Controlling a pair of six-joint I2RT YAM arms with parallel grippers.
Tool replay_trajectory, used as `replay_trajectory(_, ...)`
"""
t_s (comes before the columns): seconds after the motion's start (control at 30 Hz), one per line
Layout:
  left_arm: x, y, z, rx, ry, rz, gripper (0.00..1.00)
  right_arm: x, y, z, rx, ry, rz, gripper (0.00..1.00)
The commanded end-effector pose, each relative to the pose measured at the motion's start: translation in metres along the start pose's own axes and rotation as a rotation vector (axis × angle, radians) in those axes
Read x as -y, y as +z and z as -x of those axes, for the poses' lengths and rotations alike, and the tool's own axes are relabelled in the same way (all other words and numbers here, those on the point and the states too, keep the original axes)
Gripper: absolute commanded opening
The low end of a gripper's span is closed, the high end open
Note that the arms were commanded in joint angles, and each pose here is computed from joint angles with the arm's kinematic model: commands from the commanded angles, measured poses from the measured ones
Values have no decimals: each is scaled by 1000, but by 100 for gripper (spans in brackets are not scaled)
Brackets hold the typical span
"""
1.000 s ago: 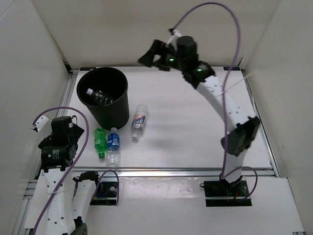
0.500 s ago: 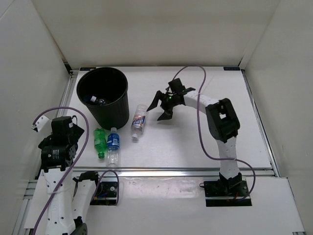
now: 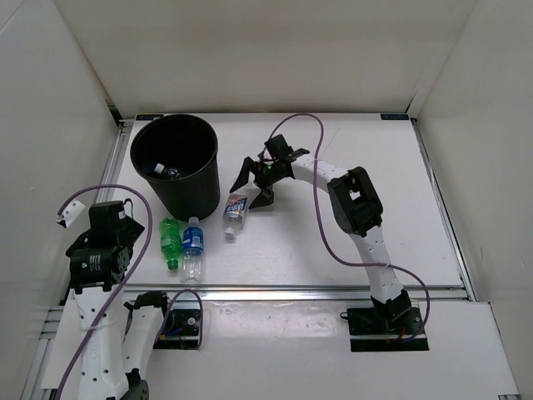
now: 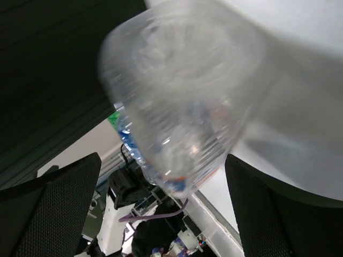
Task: Put the plastic bottles in the bin
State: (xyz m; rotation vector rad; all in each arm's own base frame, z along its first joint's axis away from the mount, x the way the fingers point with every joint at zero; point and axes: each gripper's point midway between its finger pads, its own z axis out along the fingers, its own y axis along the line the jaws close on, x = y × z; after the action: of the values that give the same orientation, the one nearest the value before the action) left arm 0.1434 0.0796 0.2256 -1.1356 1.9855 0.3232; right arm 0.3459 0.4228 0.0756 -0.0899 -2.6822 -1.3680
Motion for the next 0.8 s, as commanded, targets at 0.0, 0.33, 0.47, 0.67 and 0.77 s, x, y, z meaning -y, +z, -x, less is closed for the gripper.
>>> replay_trajectory(0.0,-4,0,2,1,32,23,100,1,7,-3,-45,8,-1,100)
replay_trajectory(0.33,-1,1,3,-7,28,30,100,29,21,-3,-85,48,-70,81)
replay_trajectory(0.47,-2,4,-4,-25,27,34,100,35,9,-5,-85,31,-79,47)
replay_trajectory(0.67,6,11,-9,-28,-18,13,100,36,-39,-15,-21,5,-116,18)
replay_trajectory(0.77,10,17,-13,-34,-28,4,100,33,-62,-24,20,-56,-143,8)
